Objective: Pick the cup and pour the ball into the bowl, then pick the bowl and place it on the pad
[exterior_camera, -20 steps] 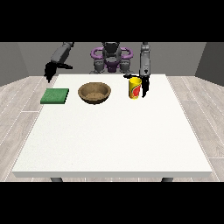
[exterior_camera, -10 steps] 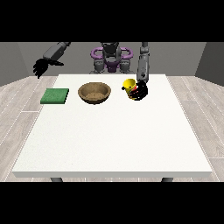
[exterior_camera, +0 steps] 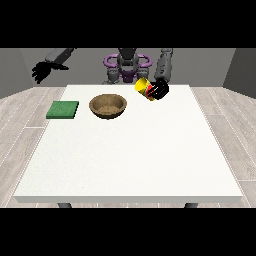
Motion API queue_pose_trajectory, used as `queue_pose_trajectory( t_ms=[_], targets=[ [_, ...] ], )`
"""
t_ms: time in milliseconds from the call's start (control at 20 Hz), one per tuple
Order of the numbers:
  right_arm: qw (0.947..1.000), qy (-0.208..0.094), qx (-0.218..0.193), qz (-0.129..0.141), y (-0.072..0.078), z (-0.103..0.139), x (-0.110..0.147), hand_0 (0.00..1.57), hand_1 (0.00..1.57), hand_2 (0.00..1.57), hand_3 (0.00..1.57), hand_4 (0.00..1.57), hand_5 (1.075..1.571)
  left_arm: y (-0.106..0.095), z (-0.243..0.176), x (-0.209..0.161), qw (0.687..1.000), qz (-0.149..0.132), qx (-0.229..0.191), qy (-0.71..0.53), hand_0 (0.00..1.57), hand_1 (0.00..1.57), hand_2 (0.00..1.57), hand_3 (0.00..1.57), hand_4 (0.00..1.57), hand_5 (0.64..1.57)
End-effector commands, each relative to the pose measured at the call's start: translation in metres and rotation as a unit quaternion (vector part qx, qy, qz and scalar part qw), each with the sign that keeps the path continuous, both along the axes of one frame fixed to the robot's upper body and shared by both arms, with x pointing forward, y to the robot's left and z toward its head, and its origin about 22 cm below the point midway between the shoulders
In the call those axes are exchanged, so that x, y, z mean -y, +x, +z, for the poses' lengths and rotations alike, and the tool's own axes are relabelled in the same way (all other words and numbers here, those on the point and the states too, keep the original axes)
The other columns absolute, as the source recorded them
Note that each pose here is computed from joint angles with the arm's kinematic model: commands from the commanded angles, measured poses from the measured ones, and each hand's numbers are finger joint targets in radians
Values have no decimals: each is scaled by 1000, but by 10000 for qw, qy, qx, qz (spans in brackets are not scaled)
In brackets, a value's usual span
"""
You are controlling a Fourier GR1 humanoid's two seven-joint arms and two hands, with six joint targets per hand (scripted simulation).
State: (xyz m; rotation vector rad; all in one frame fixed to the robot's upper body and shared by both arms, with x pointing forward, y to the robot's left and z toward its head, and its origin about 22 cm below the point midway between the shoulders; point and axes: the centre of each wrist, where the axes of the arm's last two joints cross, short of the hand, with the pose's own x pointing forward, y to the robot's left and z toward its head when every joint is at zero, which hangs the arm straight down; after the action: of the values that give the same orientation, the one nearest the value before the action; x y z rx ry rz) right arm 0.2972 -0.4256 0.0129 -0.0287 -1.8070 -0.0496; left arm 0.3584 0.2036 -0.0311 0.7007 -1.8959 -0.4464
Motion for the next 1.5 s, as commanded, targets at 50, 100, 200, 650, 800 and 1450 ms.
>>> queue_pose_trajectory(
  t_ms=[50, 100, 200, 650, 800, 1450],
  targets=[
    [9966, 96, -673, -466, -20, -27, 17, 0, 0, 0, 0, 0, 1560, -1, 10, 52, 9956, -316, -431, 774, 1397, 1397, 1571, 1571, 1091, 1571],
    [9965, 31, -601, -577, -39, -30, 40, 0, 0, 136, 0, 0, 1560, 3, 18, 50, 9942, -364, -329, 957, 1395, 1395, 1571, 1571, 1113, 1567],
    [9949, 82, -718, -705, -46, -52, 26, 0, 0, 0, 0, 0, 1558, 6, 28, 63, 9915, -391, -489, 1137, 1375, 1375, 1571, 1571, 1143, 1567],
    [9958, 117, -486, -761, -41, -37, 47, 0, 0, 0, 0, 0, 1554, 14, 59, 101, 9753, -254, -44, 2192, 1346, 1346, 1571, 1571, 1048, 1569],
    [9961, 34, -687, -545, -32, -47, 23, 0, 0, 0, 0, 0, 1550, 5, 43, 108, 9679, -104, -304, 2491, 1202, 1202, 1571, 1571, 976, 1569],
    [9960, -201, -781, -374, 13, -27, -3, 0, 0, 0, 267, 0, 1530, -7, 75, 165, 9133, -373, 417, 4035, 455, 455, 1571, 1571, 894, 1571]
  ],
)
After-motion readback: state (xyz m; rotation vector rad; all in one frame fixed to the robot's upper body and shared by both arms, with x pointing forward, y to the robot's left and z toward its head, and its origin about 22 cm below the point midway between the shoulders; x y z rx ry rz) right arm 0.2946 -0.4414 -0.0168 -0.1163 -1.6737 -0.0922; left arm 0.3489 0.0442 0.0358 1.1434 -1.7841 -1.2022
